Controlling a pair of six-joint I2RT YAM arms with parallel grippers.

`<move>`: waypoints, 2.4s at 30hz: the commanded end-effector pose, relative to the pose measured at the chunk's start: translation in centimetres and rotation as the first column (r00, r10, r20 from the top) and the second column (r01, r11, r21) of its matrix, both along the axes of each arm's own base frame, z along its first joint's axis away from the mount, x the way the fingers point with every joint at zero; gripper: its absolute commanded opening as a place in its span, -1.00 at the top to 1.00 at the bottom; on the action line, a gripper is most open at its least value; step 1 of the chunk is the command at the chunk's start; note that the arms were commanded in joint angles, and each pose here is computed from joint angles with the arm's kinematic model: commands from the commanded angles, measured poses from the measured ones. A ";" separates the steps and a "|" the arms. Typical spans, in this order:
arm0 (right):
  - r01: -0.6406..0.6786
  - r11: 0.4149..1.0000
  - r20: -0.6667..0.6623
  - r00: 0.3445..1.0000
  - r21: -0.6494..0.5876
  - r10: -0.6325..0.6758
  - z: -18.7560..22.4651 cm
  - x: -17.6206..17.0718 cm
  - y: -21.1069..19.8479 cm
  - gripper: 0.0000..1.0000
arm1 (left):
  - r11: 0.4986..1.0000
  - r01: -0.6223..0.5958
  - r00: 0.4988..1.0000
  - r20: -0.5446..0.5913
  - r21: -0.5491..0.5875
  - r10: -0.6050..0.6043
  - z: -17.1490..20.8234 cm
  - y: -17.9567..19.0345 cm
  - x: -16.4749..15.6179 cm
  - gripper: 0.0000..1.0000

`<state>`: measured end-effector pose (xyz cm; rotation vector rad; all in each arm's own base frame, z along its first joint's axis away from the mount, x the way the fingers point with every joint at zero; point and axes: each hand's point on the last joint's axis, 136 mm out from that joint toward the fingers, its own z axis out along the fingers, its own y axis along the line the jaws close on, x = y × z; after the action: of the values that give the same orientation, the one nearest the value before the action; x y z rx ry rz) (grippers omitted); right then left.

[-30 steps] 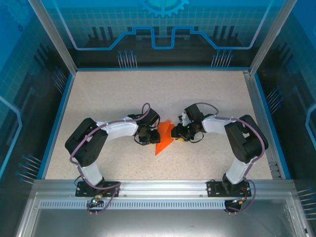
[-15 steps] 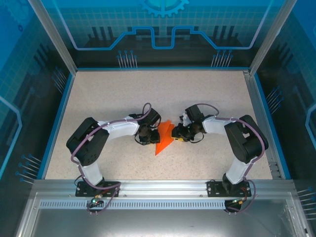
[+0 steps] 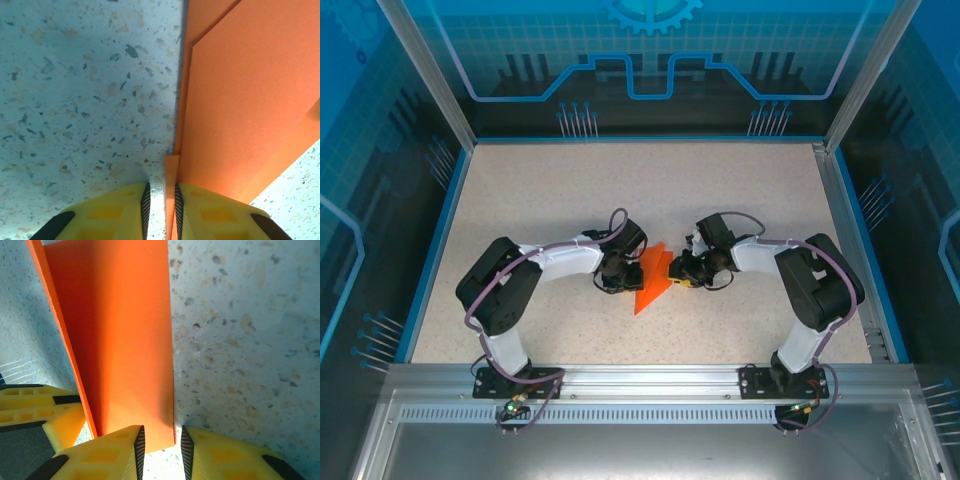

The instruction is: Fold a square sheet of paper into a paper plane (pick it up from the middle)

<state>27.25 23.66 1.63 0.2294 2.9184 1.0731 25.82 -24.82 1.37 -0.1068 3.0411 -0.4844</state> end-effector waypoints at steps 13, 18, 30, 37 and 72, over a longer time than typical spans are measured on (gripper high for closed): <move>-0.008 0.998 0.030 1.000 0.058 0.006 1.2 -0.6 1.7 0.54 | 0.999 0.037 0.999 -0.009 0.021 -0.036 -0.5 -0.4 -0.3 0.57; -0.009 0.999 0.048 0.999 0.032 0.008 1.8 -0.6 1.2 0.42 | 0.999 0.034 0.999 -0.007 0.016 -0.034 -0.5 -0.4 -0.4 0.57; -0.004 1.000 0.004 1.000 -0.013 0.004 -0.5 -0.8 0.8 0.31 | 0.999 0.034 0.999 -0.009 0.020 -0.034 -0.6 -0.4 -0.5 0.58; -0.008 1.000 0.004 1.000 0.029 0.008 -0.4 -0.6 1.5 0.32 | 0.999 0.037 0.999 -0.008 0.018 -0.037 -0.5 -0.6 -0.5 0.58; -0.024 0.999 -0.001 1.000 -0.036 0.024 -0.9 -0.2 1.4 0.26 | 0.999 0.040 0.999 -0.015 0.017 -0.040 -0.7 -0.6 -0.6 0.59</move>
<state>27.67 24.28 1.81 0.2159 2.9012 1.0039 25.80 -24.75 1.32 -0.1015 3.0415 -0.4601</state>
